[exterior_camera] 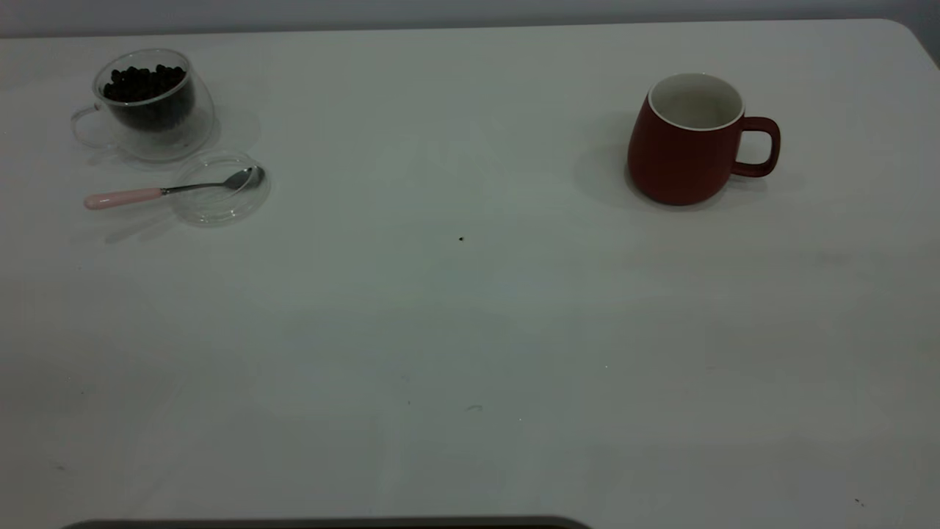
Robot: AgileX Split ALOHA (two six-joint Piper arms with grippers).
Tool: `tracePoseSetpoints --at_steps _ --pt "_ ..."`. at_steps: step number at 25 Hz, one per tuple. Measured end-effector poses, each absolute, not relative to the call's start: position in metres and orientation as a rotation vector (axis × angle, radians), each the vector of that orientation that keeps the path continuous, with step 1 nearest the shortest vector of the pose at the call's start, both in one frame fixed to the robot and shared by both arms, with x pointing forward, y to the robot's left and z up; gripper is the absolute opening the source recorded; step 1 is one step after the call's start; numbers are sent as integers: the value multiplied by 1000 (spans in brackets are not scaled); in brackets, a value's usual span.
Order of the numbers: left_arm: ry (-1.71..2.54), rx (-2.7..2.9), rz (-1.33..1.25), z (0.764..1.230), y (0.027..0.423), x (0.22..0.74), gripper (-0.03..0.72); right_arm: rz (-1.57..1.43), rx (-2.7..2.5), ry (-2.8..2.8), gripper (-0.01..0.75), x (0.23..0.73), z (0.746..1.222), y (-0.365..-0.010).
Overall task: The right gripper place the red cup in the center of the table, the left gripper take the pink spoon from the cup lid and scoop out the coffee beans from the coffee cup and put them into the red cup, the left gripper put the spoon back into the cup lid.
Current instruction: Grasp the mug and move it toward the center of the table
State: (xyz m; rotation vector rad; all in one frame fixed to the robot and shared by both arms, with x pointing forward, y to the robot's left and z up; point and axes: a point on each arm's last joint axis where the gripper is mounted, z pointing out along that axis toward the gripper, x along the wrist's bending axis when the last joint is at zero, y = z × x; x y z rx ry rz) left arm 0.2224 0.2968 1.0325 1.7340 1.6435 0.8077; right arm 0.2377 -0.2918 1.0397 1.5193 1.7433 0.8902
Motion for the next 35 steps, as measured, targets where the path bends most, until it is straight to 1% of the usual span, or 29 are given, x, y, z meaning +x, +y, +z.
tracePoseSetpoints --at_steps 7,11,14,17,21,25,29,35 --pt "1644 1733 807 1033 297 222 561 889 1521 1745 590 238 1041 -292" --pt "1644 1733 807 1033 297 222 561 860 1530 1760 595 255 1058 -293" --pt "1644 1733 807 1033 297 222 561 780 1552 1825 598 287 1076 -294" --pt "1644 1733 807 1033 297 222 561 673 1563 1949 597 335 1084 -295" --pt "1644 1733 807 1033 297 222 561 532 1476 2135 597 410 1078 -295" --pt "1644 1733 807 1033 297 222 561 357 1330 2401 597 483 1048 -295" --pt "1644 1733 807 1033 297 222 561 236 1196 2631 596 547 998 -289" --pt "1644 1733 807 1033 297 222 561 182 968 2788 596 614 927 -268"
